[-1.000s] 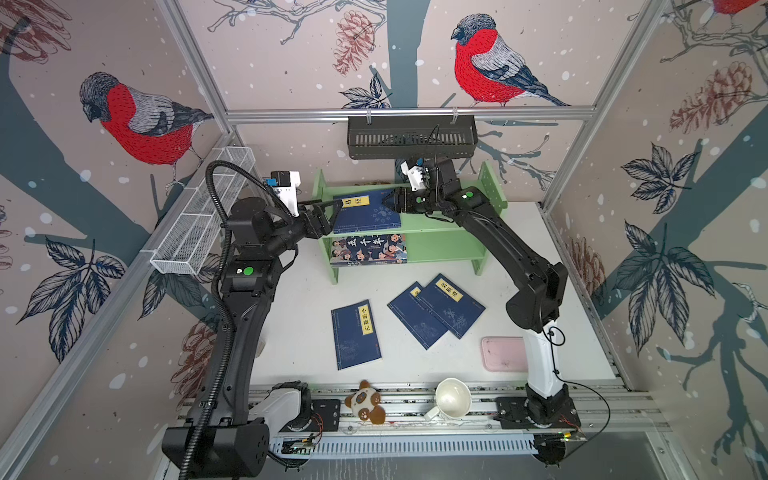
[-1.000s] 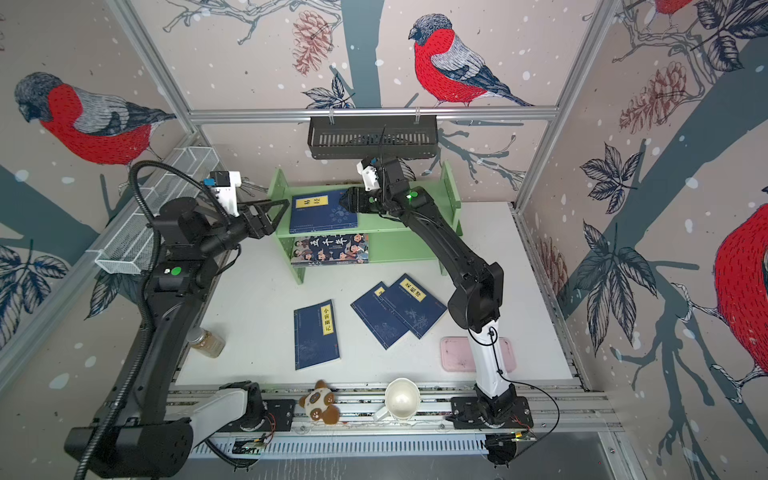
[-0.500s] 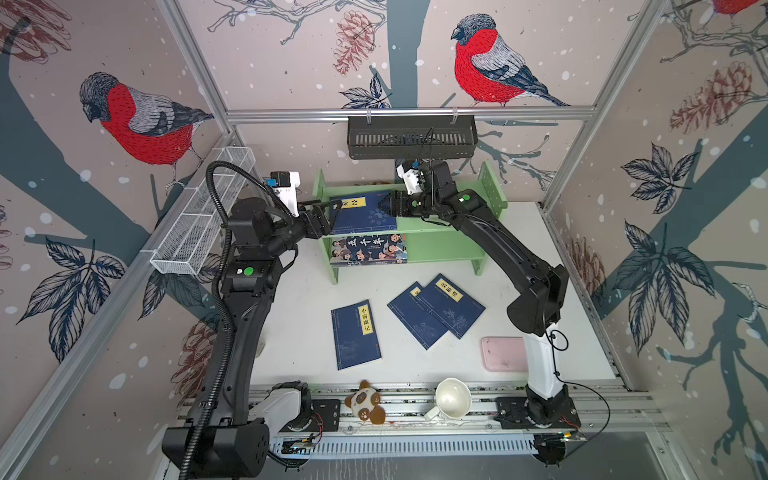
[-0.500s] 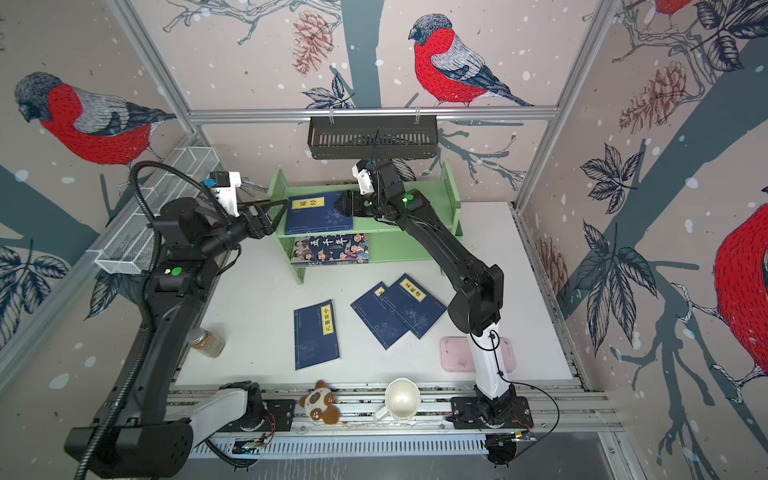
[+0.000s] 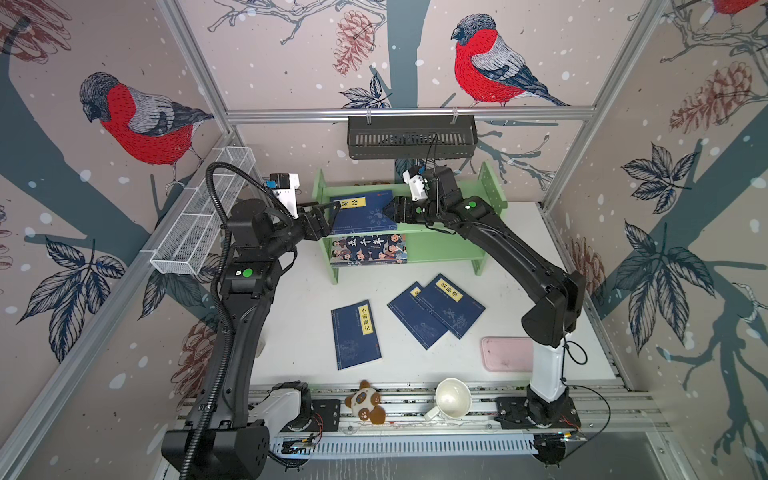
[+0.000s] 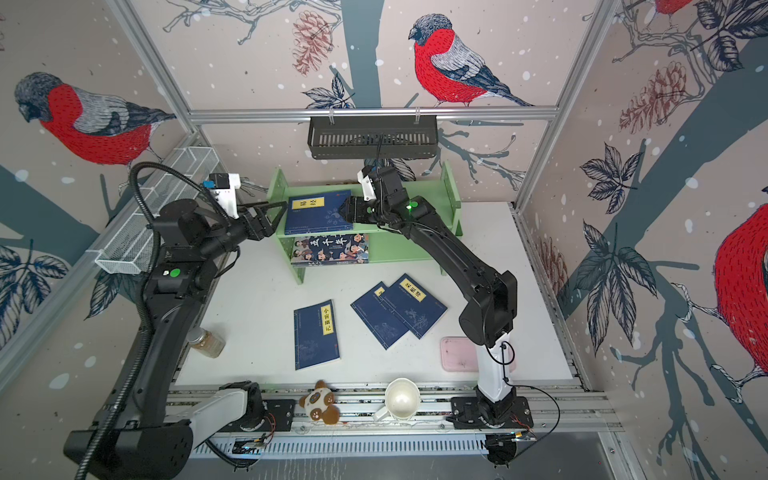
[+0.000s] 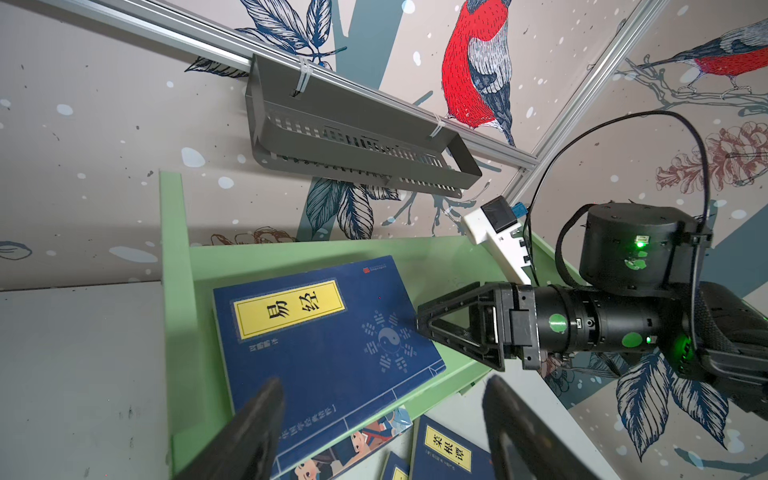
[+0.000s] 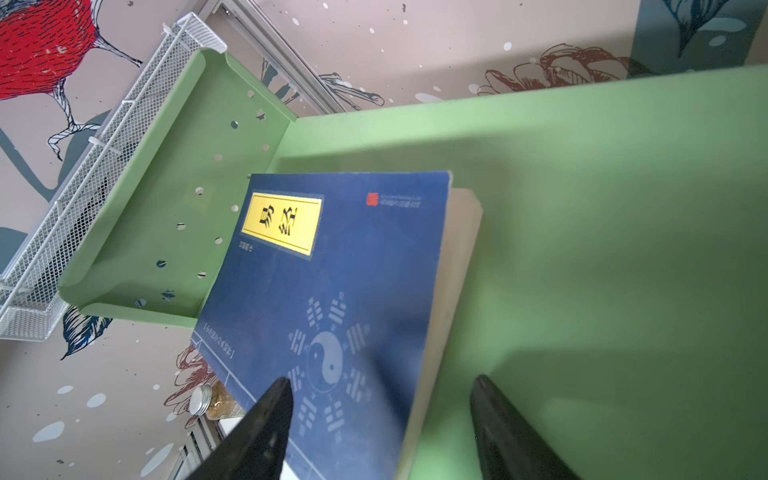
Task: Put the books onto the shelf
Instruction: 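Push the blue book deeper into the upper tier with the right gripper, then nudge the book square on the upper tier, then lift the right gripper away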
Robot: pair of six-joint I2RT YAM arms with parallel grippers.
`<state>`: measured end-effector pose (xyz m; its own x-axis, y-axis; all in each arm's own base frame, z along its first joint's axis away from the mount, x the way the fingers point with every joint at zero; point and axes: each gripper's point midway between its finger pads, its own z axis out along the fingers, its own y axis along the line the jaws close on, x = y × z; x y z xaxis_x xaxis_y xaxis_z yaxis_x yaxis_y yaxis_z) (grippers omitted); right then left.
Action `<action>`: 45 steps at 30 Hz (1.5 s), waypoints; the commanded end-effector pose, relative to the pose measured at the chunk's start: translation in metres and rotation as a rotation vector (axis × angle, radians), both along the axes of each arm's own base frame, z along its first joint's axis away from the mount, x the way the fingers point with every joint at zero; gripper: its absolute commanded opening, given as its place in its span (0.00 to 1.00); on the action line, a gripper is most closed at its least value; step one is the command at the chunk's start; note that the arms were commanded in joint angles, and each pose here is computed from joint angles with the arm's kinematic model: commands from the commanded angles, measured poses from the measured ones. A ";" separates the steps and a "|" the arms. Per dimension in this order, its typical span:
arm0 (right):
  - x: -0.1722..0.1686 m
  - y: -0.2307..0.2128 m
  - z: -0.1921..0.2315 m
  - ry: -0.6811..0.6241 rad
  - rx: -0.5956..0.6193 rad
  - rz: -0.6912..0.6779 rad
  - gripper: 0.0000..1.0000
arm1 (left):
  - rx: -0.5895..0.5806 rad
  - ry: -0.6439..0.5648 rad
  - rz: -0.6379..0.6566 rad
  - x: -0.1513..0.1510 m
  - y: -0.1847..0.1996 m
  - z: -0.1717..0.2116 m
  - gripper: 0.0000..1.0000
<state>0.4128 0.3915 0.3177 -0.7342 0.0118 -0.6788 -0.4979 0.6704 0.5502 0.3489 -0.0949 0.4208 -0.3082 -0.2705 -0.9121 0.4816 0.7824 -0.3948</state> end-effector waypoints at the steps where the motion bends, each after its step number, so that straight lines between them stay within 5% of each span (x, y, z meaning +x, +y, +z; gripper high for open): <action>1: -0.013 0.001 -0.023 0.094 -0.045 0.005 0.69 | 0.013 -0.030 -0.012 -0.002 -0.001 0.005 0.76; 45: -0.007 0.013 -0.028 0.093 -0.051 0.012 0.69 | 0.003 -0.042 -0.018 -0.006 -0.002 0.008 0.76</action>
<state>0.4170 0.4080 0.3166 -0.7332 0.0188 -0.6798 -0.5011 0.6609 0.5587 0.3450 -0.0953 0.4206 -0.3070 -0.2711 -0.9123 0.4848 0.7804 -0.3950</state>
